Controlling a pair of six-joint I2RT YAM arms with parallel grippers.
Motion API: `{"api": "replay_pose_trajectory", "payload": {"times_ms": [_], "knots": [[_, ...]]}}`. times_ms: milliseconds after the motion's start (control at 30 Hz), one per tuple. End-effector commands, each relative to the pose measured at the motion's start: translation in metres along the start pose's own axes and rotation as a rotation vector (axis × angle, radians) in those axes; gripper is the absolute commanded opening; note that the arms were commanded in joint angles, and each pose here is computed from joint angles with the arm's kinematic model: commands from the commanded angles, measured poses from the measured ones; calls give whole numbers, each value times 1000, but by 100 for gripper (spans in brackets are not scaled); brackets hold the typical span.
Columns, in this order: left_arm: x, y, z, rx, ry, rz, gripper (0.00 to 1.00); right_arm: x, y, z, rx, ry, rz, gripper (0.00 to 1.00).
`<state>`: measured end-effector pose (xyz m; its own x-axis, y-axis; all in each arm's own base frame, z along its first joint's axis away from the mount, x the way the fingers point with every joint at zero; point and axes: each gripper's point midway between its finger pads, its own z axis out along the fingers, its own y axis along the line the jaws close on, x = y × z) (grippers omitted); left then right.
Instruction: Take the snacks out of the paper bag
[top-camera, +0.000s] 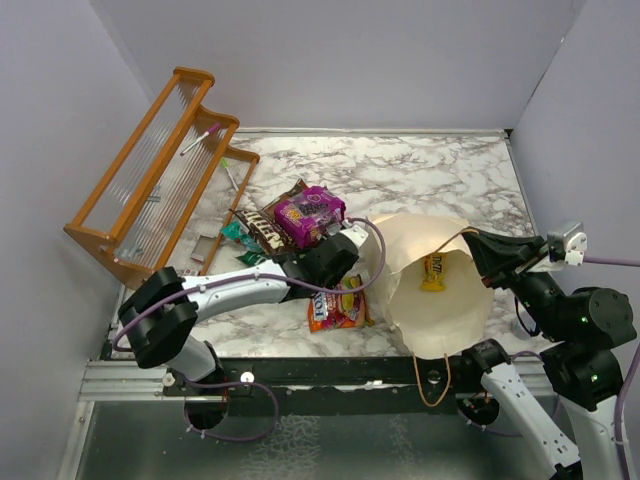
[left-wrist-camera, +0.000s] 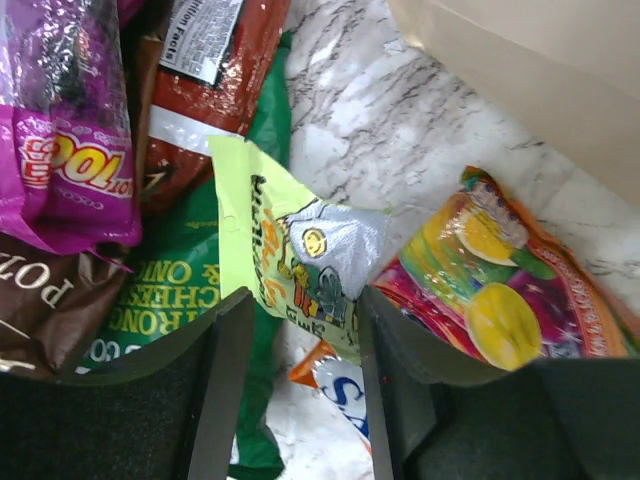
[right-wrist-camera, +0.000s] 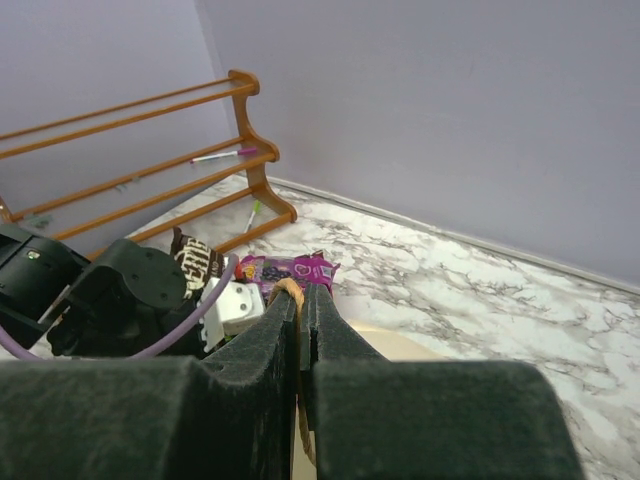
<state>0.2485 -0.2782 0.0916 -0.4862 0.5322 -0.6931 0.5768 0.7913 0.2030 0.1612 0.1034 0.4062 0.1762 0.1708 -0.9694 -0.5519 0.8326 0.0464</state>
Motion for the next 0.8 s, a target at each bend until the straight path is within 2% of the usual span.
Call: {"api": "replay_pose_trajectory", "payload": {"times_ms": [0,133,333,433,567,767], "knots": [[-18,-4,-22,75,-76,-60,53,-8,-3,-3,21,-26,-14,2],[-47,-7,-60,180,-227,-126,60,-6,-3,-2,18,-26,-11,2],[-102,-41,-145,539,-577,-207,63,-4,0,0,1,-22,-1,2],[-113,-70,-179,647,-686,-138,63,-3,1,1,-4,-22,5,2],[-116,-116,-208,681,-764,4,63,-5,2,1,-8,-24,9,2],[-112,-192,-207,671,-748,244,62,-6,2,0,-9,-24,14,2]]}}
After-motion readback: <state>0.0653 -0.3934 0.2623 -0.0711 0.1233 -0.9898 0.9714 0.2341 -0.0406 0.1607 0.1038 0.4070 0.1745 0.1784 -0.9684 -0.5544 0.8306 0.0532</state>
